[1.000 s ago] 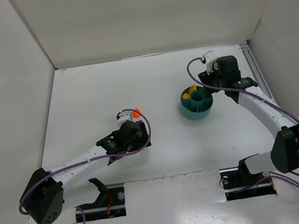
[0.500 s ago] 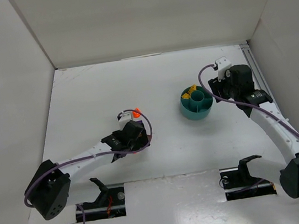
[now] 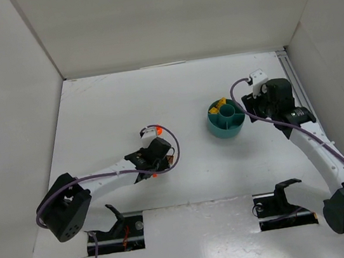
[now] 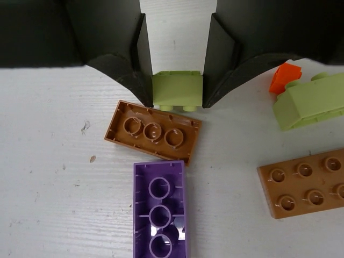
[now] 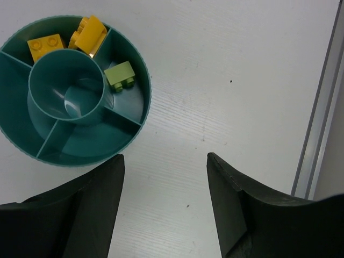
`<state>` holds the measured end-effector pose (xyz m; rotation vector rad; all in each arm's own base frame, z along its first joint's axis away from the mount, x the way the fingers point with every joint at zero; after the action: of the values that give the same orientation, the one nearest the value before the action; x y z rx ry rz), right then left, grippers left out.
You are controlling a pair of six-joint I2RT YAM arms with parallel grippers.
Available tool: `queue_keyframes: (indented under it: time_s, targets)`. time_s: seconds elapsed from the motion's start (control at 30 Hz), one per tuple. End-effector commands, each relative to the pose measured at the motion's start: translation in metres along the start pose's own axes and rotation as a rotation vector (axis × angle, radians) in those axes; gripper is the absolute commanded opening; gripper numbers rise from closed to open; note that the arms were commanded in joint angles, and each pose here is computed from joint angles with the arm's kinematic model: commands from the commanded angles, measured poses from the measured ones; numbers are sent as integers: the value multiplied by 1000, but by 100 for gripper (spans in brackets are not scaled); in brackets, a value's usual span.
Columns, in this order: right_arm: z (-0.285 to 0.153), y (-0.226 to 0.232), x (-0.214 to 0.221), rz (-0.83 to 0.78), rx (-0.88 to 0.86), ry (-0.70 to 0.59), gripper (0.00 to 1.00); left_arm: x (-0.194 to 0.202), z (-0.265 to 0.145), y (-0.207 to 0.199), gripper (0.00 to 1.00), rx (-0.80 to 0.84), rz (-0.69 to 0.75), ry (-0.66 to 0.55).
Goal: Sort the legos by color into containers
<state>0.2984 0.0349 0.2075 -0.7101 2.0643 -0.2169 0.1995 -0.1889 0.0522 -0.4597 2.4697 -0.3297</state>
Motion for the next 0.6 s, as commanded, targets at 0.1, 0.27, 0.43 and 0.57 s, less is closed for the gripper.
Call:
queue_keyframes:
  time_s: [0.1,0.27,0.43,0.57]
  targets:
    - [-10,10,-2,-29,-54,-72,69,-17,-8,-16,26,35,-41,-68]
    - [-27,33,-26,-170,-192,-313,69,-34,-33,-32,21,131,-74,-101]
    - [-61,79,-58,-272,-428,-645,74,-63,-79,-64,21,353,-182,-166]
    - [-76,100,-89,-293,-468,-780,77,-94,-137,-104,24,670,-270,-233]
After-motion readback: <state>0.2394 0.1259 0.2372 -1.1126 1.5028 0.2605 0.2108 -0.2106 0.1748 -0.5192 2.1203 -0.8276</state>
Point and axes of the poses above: each gripper's point midway between its finger pads, its own z axis out along the fingers, its own y axis along the line the jaws close on, x = y × z, the point moved 3 cm from there along -z, back along the fingers, and after that the axes turned 15 degrees about -z, right-handed, at the moved point
